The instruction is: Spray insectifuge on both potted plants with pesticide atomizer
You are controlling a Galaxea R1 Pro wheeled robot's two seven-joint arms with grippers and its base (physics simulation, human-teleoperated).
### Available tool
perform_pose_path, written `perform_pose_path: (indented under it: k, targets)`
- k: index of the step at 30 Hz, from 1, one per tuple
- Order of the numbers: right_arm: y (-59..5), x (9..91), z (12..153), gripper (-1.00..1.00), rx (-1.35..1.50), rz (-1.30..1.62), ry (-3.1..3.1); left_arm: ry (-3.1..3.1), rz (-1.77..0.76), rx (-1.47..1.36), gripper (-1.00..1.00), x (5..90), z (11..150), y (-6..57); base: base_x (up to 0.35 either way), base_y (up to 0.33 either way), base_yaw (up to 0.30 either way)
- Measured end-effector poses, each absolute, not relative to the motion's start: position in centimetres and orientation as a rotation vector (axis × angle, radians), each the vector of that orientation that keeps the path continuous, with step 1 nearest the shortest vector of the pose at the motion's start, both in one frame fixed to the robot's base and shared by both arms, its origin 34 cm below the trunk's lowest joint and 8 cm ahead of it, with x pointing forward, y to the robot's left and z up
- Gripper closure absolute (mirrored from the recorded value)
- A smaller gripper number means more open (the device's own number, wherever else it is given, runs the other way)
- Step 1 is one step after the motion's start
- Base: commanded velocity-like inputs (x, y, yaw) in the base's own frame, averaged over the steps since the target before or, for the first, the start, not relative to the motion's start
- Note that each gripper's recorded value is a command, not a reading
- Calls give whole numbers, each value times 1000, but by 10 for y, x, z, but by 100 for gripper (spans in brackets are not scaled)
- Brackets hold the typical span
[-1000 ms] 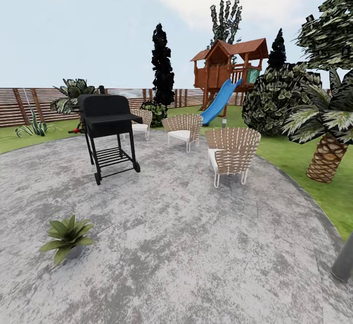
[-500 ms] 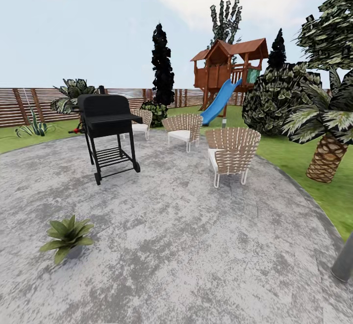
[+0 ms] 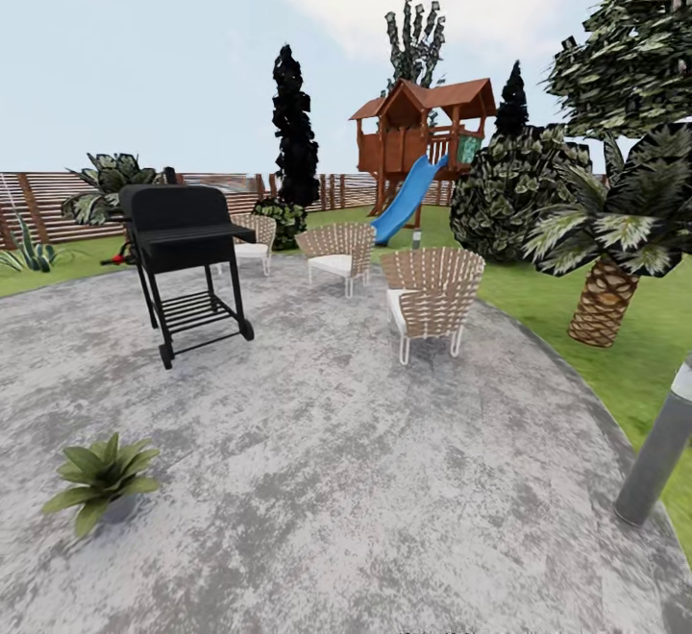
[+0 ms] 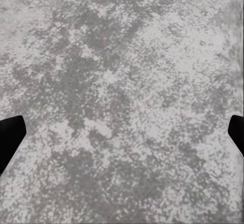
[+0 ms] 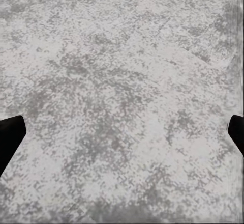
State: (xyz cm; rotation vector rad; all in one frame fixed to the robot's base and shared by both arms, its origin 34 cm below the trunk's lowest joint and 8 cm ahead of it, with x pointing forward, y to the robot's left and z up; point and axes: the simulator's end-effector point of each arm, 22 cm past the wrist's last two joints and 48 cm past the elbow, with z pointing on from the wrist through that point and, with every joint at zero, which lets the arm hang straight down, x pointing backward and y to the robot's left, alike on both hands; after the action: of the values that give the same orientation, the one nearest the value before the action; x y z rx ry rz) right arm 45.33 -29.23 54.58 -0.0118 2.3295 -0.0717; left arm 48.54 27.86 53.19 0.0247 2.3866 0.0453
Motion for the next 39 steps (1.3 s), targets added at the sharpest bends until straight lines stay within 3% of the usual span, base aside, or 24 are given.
perform_pose_path:
  k: [20, 39]
  targets:
    - [-293, 446, 540, -100, -10, -73, 2349, 2378, 40, 37, -100, 487, 533, 276, 0, -9, -265]
    - [-292, 446, 540, -100, -9, -71, 2349, 2379, 42, 38, -100, 486, 533, 277, 0, -264, -266]
